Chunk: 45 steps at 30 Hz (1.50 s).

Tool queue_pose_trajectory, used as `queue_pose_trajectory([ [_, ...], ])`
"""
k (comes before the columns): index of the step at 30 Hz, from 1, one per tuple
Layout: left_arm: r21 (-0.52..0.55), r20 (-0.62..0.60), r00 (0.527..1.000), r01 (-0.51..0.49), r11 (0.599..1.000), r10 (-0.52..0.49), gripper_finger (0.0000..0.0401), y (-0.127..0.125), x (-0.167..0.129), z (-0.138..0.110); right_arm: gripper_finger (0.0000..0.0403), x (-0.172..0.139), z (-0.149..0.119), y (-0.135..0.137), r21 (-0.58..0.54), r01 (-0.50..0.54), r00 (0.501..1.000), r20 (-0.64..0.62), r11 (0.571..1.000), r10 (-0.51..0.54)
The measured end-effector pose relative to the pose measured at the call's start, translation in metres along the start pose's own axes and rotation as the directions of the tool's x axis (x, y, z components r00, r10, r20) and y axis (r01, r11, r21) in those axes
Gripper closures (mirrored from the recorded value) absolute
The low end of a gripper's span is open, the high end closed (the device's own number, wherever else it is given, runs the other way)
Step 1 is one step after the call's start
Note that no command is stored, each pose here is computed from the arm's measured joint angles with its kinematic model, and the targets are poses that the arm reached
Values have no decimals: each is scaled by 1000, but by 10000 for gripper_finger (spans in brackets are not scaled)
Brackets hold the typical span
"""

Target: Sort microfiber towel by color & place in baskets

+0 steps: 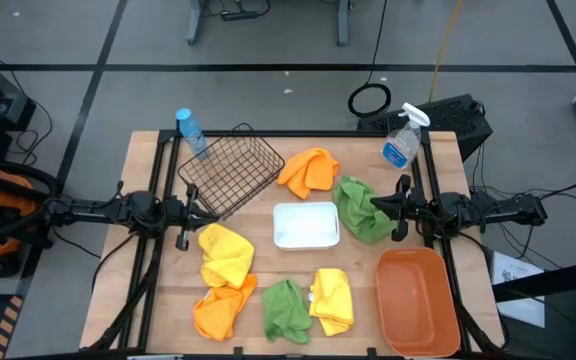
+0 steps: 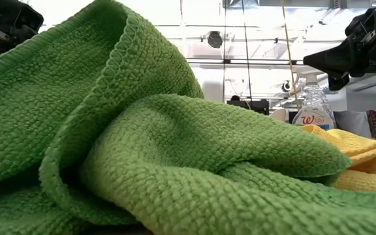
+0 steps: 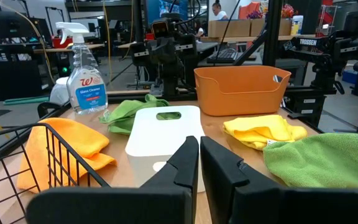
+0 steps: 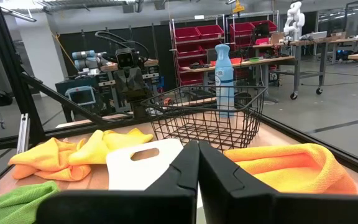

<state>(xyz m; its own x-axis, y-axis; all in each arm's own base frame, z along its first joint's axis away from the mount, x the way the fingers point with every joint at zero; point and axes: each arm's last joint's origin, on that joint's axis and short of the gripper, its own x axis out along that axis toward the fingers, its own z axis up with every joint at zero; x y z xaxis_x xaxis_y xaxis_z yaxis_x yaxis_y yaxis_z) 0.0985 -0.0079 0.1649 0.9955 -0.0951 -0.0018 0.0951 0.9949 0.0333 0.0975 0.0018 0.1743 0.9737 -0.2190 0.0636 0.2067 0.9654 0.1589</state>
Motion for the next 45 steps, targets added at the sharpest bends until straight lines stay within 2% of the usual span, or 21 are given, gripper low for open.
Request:
queue_pose_trajectory([
  [29, 0, 8, 1000, -8, 1000, 8, 377, 0, 0, 1, 403, 0, 0, 0, 0, 0, 1000, 0, 1000, 0],
  [35, 1, 66, 998, -10, 1000, 9, 377, 0, 0, 6, 403, 0, 0, 0, 0, 0, 1000, 0, 1000, 0],
  [45, -2, 46, 998, -30, 1000, 30, 380, 1, -1, 7, 403, 0, 0, 0, 0, 0, 1000, 0, 1000, 0],
])
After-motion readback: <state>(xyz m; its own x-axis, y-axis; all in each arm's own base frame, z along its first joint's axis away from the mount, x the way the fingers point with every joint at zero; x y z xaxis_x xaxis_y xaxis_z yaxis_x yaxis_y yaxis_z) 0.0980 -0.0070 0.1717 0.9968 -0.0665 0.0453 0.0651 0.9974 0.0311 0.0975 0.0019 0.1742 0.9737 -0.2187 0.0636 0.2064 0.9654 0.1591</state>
